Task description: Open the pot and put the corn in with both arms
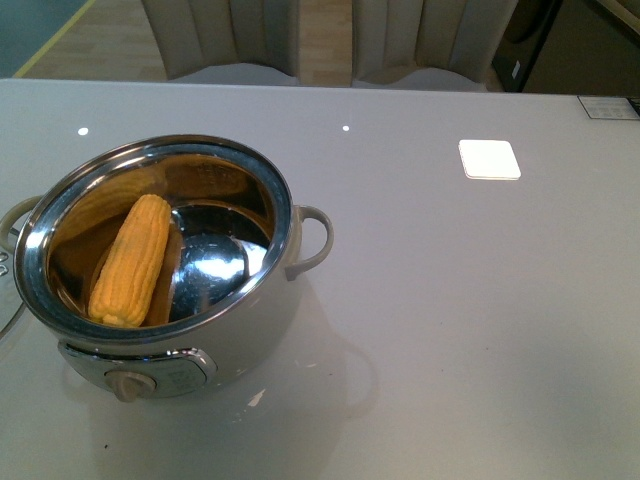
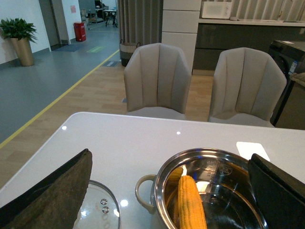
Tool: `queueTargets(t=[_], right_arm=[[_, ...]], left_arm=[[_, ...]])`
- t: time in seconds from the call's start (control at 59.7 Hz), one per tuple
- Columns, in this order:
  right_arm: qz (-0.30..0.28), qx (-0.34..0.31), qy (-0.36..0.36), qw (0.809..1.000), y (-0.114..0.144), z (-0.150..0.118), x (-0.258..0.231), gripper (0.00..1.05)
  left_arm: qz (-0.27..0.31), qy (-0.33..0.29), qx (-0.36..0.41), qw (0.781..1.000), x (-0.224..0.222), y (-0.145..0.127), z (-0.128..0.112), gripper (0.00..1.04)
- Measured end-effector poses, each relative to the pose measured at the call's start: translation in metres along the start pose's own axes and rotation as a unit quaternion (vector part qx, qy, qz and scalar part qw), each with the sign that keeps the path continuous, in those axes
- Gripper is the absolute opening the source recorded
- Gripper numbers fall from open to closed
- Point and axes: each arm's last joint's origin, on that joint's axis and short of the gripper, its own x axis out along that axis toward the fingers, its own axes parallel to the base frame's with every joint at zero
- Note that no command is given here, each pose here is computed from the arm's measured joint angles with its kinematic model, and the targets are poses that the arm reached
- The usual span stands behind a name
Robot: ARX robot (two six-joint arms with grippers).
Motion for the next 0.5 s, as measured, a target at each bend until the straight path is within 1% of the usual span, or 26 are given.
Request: queueTargets(t=[0.503], right_arm=[[0.0,0.0,0.0,1.0,0.0,0.0,-0.011,0.02]], left_arm=[[0.0,0.0,0.0,1.0,0.0,0.0,0.0,0.98]])
